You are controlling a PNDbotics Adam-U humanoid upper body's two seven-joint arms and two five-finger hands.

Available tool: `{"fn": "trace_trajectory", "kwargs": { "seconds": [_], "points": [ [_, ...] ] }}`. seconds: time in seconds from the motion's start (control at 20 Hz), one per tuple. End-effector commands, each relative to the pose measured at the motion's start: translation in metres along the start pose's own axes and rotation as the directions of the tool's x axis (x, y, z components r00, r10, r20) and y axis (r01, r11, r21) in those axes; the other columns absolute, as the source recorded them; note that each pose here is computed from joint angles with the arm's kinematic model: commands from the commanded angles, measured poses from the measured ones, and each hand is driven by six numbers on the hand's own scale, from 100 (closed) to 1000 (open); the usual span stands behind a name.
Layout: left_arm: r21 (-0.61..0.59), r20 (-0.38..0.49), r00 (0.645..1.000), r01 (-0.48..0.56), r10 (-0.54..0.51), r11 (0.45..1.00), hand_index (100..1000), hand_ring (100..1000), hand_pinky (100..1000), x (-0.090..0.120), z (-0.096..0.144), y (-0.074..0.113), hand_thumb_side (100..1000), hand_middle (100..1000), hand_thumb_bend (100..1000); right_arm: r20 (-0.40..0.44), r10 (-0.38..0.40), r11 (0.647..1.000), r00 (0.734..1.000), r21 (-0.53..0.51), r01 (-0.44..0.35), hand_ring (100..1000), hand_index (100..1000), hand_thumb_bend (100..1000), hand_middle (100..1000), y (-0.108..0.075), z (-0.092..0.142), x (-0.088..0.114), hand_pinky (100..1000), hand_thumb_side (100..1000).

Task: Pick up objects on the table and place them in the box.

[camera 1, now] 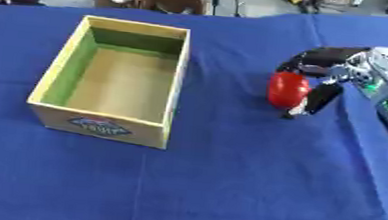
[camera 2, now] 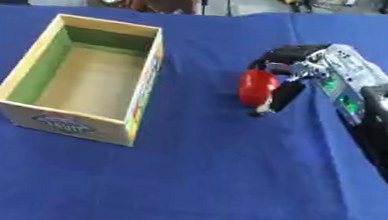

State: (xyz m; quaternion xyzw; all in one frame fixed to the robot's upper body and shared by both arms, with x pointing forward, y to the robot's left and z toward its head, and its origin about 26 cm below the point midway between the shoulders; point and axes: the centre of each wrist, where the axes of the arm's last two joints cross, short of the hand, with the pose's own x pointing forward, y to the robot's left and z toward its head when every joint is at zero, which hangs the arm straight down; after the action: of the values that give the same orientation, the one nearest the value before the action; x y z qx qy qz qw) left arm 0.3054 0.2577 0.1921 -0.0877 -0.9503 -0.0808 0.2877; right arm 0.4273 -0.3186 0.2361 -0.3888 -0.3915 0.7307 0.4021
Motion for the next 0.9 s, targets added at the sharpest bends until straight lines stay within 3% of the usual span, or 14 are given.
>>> {"fn": "trace_trajectory", "kwargs": {
  "seconds": [0.05, 0.2, 0.4, 0.75, 0.9],
  "points": [
    [-0.017, 0.029, 1.000, 0.000, 0.000, 1.000, 673, 289, 100, 0.0056, -0.0054, -0.0019, 743, 371, 100, -0.031, 0.019, 0.999, 0.999, -0.047, -0.020, 747, 912, 512, 773, -0.0106, 0.0051, -0.0071, 579, 599],
    [-0.017, 0.029, 1.000, 0.000, 0.000, 1.000, 673, 289, 100, 0.0055, -0.0054, -0.0020, 743, 371, 100, -0.040, 0.029, 0.998, 0.999, -0.056, -0.031, 723, 893, 501, 753, -0.0087, 0.0039, -0.0081, 549, 568],
    [-0.018, 0.029, 1.000, 0.000, 0.001, 1.000, 673, 289, 100, 0.0055, -0.0054, -0.0021, 743, 371, 100, -0.043, 0.043, 0.996, 0.998, -0.070, -0.046, 640, 828, 436, 694, -0.0072, 0.0026, -0.0087, 436, 543],
    [-0.019, 0.029, 1.000, -0.001, 0.002, 1.000, 673, 290, 100, 0.0055, -0.0053, -0.0021, 744, 371, 100, -0.031, 0.025, 0.991, 0.999, -0.127, -0.029, 562, 722, 260, 628, -0.0064, 0.0017, -0.0086, 293, 528],
    [-0.019, 0.028, 1.000, -0.002, 0.002, 1.000, 673, 291, 100, 0.0054, -0.0051, -0.0022, 745, 371, 100, -0.022, -0.002, 0.988, 1.000, -0.155, -0.001, 537, 668, 171, 601, -0.0063, 0.0018, -0.0091, 254, 569]
  ]
}}
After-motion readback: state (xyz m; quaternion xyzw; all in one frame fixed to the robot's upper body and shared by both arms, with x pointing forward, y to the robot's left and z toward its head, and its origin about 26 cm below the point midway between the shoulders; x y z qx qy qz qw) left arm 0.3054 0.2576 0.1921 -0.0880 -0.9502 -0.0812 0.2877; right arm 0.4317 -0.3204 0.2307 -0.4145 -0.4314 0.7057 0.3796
